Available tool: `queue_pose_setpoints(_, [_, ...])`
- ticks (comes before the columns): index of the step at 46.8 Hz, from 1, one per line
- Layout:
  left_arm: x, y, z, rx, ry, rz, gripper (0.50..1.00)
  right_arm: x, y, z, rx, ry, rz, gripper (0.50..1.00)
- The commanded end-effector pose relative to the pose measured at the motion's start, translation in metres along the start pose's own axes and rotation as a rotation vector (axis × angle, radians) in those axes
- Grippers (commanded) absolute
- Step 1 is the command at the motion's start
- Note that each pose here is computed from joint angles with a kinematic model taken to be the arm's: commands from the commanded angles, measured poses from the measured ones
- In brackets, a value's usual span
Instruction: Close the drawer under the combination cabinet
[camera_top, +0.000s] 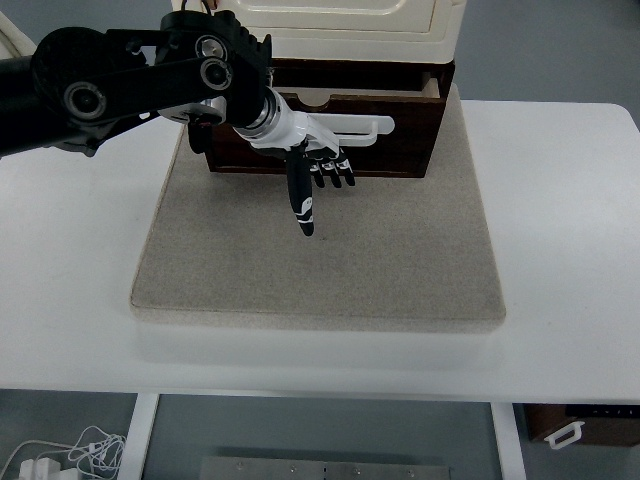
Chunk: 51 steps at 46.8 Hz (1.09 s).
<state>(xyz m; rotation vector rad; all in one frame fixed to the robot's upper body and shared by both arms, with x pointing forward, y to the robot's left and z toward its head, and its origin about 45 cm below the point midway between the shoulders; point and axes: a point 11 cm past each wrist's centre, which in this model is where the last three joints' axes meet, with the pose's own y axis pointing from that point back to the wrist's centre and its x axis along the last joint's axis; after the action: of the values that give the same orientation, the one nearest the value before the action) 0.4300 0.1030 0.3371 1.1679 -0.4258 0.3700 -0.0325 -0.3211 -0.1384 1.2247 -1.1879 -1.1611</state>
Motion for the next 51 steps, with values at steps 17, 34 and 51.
queue_pose_setpoints(17, [0.015, -0.008, -0.004, 0.029, 0.042, 0.057, 0.996, 0.000, 0.000, 0.000, 0.000, 0.000, -0.001, 0.952])
queue_pose_setpoints(34, [0.025, -0.012, -0.005, 0.036, 0.106, 0.139, 0.996, 0.000, 0.000, 0.000, 0.000, 0.000, 0.001, 0.952])
queue_pose_setpoints(51, [0.037, -0.010, -0.016, 0.046, 0.144, 0.162, 0.996, 0.000, 0.000, 0.000, 0.000, 0.000, 0.001, 0.952])
